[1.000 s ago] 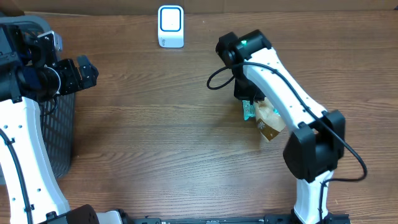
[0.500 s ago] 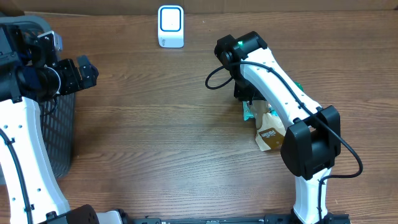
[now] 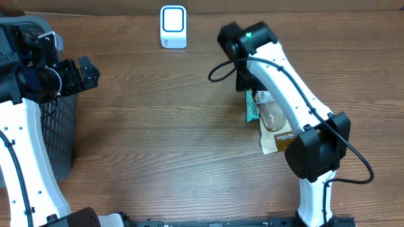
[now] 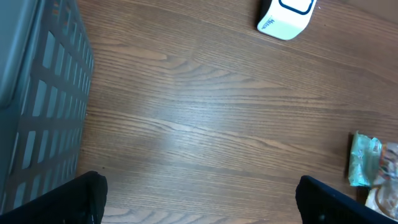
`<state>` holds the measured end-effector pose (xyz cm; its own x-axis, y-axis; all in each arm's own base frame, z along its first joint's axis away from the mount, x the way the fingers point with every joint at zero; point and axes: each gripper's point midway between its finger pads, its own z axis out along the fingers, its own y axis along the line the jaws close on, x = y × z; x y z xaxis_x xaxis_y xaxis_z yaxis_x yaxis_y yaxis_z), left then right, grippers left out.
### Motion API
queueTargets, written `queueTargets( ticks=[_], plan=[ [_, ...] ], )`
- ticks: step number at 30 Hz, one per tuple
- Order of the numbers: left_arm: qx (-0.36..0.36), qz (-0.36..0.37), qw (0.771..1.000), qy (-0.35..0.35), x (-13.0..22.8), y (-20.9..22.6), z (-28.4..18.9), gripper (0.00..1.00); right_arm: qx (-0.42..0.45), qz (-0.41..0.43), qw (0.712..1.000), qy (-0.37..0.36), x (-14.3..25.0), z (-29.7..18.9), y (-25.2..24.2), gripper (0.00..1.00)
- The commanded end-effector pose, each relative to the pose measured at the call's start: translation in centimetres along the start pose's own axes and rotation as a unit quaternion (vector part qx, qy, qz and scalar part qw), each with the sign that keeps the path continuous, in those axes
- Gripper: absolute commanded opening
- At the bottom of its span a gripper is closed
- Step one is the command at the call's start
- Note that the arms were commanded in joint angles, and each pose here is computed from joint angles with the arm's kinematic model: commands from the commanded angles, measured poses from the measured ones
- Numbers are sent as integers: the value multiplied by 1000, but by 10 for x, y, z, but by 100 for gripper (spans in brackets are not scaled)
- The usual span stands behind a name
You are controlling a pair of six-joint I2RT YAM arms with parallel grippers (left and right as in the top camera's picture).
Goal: Scan the item barcode
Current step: 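Carry the bread bag right and lower it onto the grouped packs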
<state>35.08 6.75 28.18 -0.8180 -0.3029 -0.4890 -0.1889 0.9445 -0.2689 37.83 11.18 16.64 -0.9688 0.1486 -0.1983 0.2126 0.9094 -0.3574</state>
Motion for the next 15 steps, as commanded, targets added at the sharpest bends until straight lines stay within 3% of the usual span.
queueTargets(
  ticks=[1, 6, 15],
  plan=[
    [1, 10, 1000, -7, -3, -2, -3, 99, -46, 29, 996, -64, -20, -49, -18, 76],
    [1, 10, 1000, -7, -3, -2, -3, 100, -118, 20, 988, -94, -18, -92, -24, 76],
    [1, 10, 1000, -7, -3, -2, -3, 100, -257, 3, 955, -150, 20, -176, -55, 76]
  ],
)
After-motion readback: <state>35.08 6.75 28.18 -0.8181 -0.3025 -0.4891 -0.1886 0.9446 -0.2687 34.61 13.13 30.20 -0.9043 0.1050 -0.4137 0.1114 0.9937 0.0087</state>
